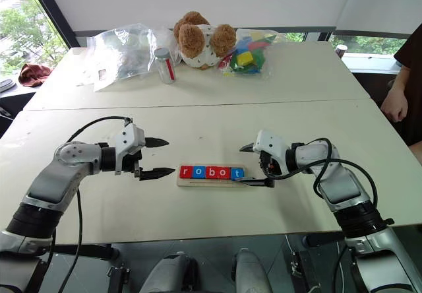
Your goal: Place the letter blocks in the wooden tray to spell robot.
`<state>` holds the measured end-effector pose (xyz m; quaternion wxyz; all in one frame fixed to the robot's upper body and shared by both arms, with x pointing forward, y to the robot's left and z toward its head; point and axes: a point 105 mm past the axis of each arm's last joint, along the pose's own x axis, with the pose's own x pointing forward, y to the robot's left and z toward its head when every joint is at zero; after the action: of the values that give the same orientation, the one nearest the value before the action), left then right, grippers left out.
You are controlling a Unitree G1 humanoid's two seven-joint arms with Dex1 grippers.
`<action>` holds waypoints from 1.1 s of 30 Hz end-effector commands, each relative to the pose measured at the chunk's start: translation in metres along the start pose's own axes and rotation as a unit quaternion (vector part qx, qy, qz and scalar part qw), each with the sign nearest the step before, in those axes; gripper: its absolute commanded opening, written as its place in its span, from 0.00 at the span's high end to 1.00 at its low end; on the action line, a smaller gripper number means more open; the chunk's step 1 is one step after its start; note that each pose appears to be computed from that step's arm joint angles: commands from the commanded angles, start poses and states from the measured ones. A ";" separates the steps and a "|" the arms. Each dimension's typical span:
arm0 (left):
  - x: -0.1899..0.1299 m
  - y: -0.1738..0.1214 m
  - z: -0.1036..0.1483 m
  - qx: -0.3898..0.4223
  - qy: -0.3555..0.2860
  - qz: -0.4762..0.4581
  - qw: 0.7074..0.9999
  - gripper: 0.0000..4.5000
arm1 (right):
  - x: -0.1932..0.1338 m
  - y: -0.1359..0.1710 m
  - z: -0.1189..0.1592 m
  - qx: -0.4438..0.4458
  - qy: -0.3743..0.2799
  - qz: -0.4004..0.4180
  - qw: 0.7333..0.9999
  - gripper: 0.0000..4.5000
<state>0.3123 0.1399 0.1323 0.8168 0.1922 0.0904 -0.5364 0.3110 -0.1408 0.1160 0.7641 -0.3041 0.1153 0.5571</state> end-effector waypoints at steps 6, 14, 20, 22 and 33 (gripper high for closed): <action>-0.004 0.002 0.010 0.017 -0.010 0.006 1.000 0.00 | 0.002 -0.002 0.000 -0.032 0.009 0.002 0.999 0.01; -0.003 0.001 0.010 0.018 -0.011 0.004 1.000 0.00 | 0.003 -0.011 0.000 -0.044 0.007 -0.013 0.999 0.01; 0.000 -0.002 0.010 0.017 -0.014 0.000 1.000 0.00 | 0.004 -0.007 0.006 -0.039 -0.003 -0.005 0.999 0.01; 0.000 -0.002 0.010 0.017 -0.014 0.000 1.000 0.00 | 0.002 -0.005 0.007 -0.036 -0.005 -0.001 0.999 0.01; -0.051 -0.004 -0.019 -0.081 0.006 0.059 0.995 0.00 | -0.075 -0.005 0.014 0.208 -0.057 -0.094 0.972 0.01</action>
<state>0.2918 0.1826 0.1173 0.8490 0.1385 0.1461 -0.4885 0.2939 -0.1821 0.1579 0.8518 -0.1389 0.1563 0.4802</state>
